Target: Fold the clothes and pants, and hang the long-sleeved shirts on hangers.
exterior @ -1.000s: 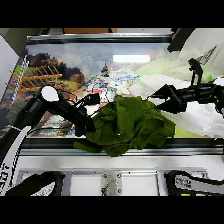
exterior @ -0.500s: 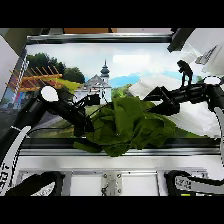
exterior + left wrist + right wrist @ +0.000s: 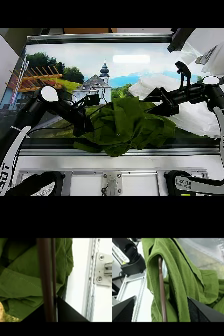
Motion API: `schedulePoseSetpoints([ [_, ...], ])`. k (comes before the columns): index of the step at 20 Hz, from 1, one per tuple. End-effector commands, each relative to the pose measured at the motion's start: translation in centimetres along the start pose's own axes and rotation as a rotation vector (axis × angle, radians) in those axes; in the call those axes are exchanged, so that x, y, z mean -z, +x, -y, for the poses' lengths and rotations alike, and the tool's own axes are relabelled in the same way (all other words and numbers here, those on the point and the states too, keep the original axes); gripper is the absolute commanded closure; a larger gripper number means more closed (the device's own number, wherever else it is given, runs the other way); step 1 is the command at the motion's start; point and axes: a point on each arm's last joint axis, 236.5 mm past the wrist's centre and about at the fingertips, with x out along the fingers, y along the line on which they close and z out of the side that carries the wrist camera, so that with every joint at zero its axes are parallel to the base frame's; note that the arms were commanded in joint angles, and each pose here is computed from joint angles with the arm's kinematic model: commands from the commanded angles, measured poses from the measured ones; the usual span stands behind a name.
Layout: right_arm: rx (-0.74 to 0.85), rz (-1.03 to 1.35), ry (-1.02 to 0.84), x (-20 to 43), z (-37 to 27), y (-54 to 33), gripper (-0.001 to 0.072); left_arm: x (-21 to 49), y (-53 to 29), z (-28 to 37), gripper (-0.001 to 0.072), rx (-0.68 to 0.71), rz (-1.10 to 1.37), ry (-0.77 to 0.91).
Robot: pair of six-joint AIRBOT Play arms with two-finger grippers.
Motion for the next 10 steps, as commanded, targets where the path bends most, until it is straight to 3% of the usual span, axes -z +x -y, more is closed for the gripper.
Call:
schedulePoseSetpoints([
  [1, -0.001, 0.000, 0.003, 0.02, 0.00, 0.04, -0.0003, -0.23, -0.01, 0.02, 0.0693, 0.001, 0.008, 0.001],
  [10, 0.002, 0.000, 0.003, 0.02, 0.07, 0.04, 0.0003, -0.21, -0.01, -0.01, 0.0693, 0.000, 0.008, 0.001],
])
